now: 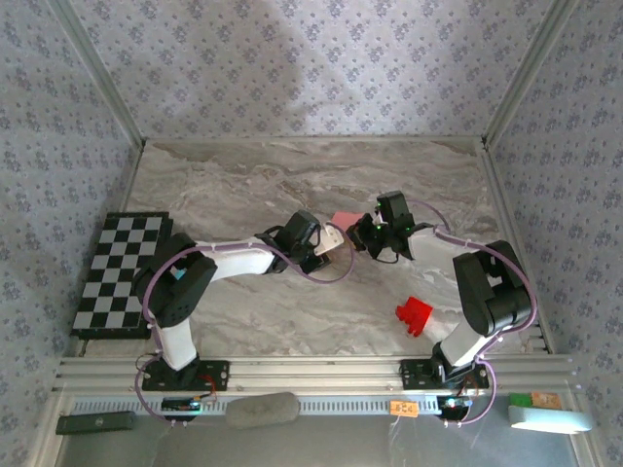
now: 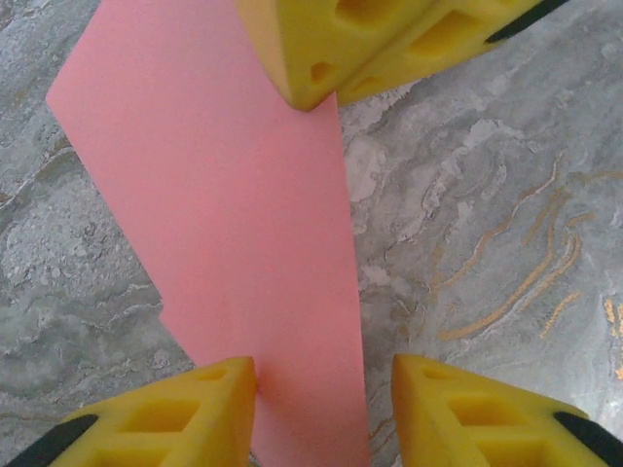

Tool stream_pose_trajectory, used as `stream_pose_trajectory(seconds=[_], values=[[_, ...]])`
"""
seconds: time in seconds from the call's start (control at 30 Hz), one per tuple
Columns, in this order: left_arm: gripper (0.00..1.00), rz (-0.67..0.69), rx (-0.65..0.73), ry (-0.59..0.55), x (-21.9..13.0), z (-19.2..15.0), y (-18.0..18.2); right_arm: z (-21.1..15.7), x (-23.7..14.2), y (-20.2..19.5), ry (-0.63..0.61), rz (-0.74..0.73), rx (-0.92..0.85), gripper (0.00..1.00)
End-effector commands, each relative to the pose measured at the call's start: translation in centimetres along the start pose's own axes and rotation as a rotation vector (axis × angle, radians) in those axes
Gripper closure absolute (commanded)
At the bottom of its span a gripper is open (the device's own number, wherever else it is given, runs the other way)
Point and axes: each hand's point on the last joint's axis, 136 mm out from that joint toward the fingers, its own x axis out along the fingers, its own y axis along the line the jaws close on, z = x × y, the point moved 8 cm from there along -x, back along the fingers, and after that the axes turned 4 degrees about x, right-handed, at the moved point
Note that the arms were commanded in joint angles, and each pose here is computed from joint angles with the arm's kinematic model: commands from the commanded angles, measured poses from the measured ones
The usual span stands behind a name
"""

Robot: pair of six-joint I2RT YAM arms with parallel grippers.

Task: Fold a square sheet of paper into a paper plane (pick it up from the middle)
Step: Fold the wing for the fifth time at the center of the table.

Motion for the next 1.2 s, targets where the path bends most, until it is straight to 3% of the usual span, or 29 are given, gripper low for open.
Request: stream_pose_trajectory(seconds=[0.0,0.37,0.8,1.17], values=[[0.63,-0.039,-0.001,-0.003,0.2,0.1,-0.1,0.0,-0.1,-0.3,0.016,-0.025,0.025,0.94],[0.78,-0.072,-0.022,0.022,0.8,-0.5,-0.2,0.0,0.3,-1.0,0.034,-0.049,0.044,0.89],[0.85,-0.103,-0.033,0.040,1.6,-0.5,-0.3,0.4,1.8,-2.0,0.058,-0.139,0.039,0.66],[0.87,-0.141,-0.043,0.050,1.7,-0.5,-0.6,0.4,2.6,-2.4,0.094,-0.170,0.033,0.68]])
